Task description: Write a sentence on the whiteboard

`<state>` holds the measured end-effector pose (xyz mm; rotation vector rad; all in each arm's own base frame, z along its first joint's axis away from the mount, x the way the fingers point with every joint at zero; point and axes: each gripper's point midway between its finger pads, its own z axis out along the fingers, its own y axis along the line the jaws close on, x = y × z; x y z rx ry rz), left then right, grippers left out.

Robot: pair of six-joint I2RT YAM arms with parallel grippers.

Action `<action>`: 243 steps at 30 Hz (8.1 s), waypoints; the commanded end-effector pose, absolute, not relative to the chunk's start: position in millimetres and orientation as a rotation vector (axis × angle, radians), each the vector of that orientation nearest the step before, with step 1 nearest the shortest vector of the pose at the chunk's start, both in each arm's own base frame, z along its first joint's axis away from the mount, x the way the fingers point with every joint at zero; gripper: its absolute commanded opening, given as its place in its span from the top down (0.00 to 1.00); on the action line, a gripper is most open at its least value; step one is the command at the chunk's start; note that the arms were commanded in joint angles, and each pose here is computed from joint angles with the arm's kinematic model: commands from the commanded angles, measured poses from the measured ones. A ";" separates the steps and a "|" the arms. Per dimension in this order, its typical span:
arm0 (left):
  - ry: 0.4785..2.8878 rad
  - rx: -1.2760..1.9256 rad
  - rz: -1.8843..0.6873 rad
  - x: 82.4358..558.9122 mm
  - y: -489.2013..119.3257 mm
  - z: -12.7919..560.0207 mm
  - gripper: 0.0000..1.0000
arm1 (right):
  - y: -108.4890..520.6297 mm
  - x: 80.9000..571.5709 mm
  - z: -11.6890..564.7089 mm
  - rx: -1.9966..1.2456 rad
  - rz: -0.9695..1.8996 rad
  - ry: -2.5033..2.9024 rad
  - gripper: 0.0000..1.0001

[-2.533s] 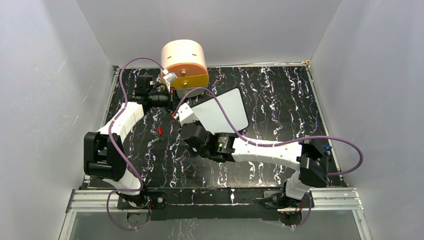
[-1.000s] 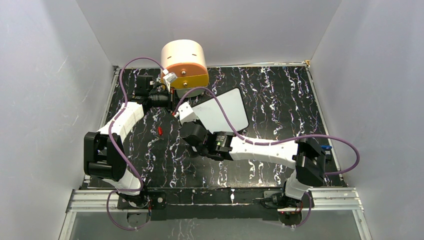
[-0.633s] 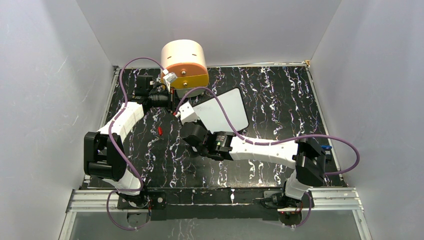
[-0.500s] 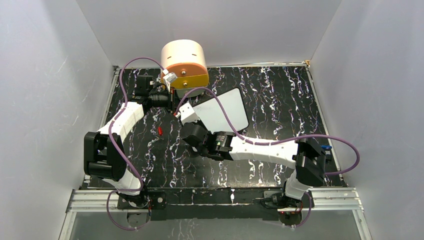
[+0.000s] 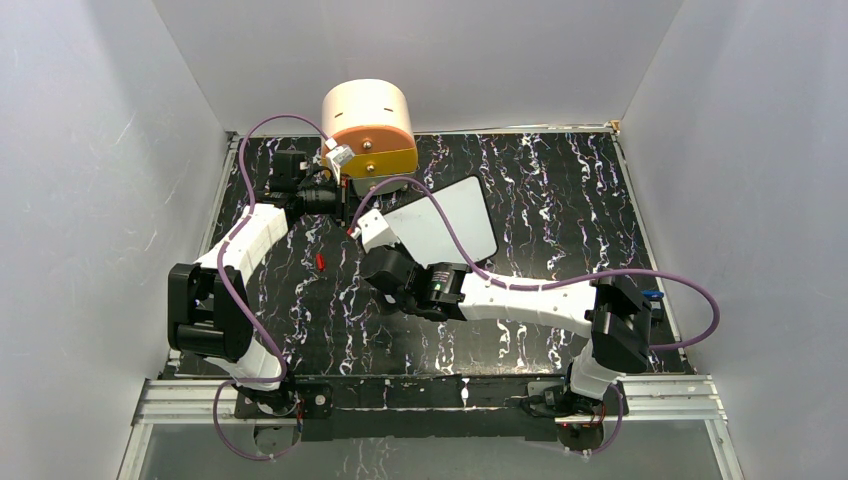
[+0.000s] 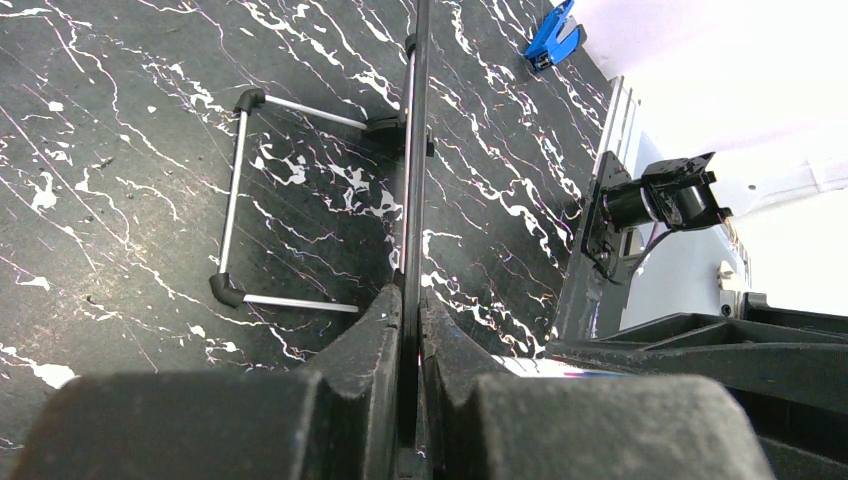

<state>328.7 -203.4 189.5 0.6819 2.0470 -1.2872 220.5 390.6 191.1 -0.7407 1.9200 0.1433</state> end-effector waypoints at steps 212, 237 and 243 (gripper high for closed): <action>2.131 0.652 -1.252 325.3 -200.3 168.6 1.00 | 364.3 231.2 202.3 -0.554 0.213 1.873 1.00; 2.127 0.656 -1.267 324.7 -201.3 169.0 1.00 | 371.6 238.5 200.3 -0.558 0.225 1.878 1.00; 2.127 0.656 -1.266 324.4 -201.2 169.3 1.00 | 376.8 237.0 205.5 -0.568 0.263 1.861 1.00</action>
